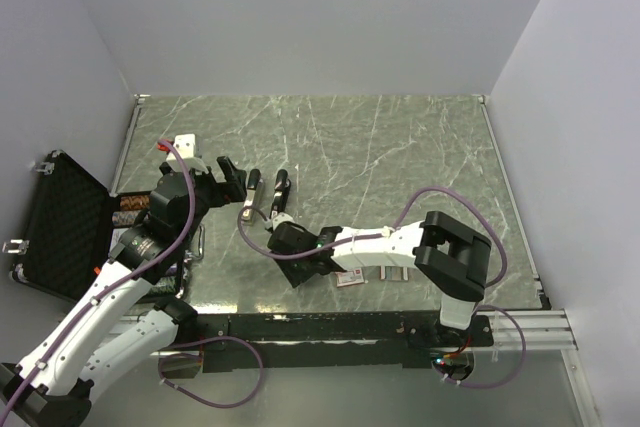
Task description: Unload the staples from the stapler
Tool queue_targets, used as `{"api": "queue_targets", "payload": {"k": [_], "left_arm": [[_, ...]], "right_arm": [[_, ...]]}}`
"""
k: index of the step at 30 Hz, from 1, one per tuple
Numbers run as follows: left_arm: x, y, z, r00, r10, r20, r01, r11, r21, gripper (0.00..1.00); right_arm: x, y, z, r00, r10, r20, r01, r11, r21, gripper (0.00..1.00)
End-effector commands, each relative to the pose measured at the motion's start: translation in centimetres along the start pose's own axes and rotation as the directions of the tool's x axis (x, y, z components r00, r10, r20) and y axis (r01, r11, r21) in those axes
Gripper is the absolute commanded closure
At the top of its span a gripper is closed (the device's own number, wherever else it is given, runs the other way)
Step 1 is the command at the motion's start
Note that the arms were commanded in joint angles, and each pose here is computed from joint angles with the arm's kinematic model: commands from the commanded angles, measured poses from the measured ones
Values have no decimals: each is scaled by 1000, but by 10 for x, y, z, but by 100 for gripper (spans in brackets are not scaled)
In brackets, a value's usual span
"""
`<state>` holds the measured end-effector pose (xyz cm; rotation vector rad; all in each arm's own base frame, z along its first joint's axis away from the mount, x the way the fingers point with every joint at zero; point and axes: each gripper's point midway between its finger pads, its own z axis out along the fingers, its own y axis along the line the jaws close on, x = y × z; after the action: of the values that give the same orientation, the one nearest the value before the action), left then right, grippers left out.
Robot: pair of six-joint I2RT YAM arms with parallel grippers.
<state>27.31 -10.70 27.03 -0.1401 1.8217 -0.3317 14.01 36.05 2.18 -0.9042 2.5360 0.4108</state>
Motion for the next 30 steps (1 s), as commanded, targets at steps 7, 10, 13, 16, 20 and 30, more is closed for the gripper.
{"api": "queue_targets", "payload": {"k": [7, 10, 13, 16, 20, 30], "left_arm": [[-6, -2, 1, 1000, -12, 29, 12, 1000, 9, 1], [-7, -2, 1, 999, -14, 33, 13, 1000, 11, 1], [-7, -1, 1, 999, -14, 34, 14, 1000, 9, 1], [-7, -2, 0, 999, -14, 33, 13, 1000, 11, 1], [-8, -2, 0, 999, -14, 34, 14, 1000, 11, 1], [-7, -2, 1, 999, -12, 30, 12, 1000, 11, 1]], "right_arm": [[-9, 3, 1, 1000, -20, 18, 19, 999, 50, 60], [-9, 5, 2, 999, -30, 16, 29, 998, 55, 62], [-9, 5, 3, 999, -33, 16, 32, 998, 62, 64], [-7, 3, 3, 999, -37, 12, 36, 996, 76, 64], [-3, 1, 5, 999, -40, 2, 39, 995, 90, 65], [-4, 1, 4, 999, -39, 5, 38, 994, 102, 76]]}}
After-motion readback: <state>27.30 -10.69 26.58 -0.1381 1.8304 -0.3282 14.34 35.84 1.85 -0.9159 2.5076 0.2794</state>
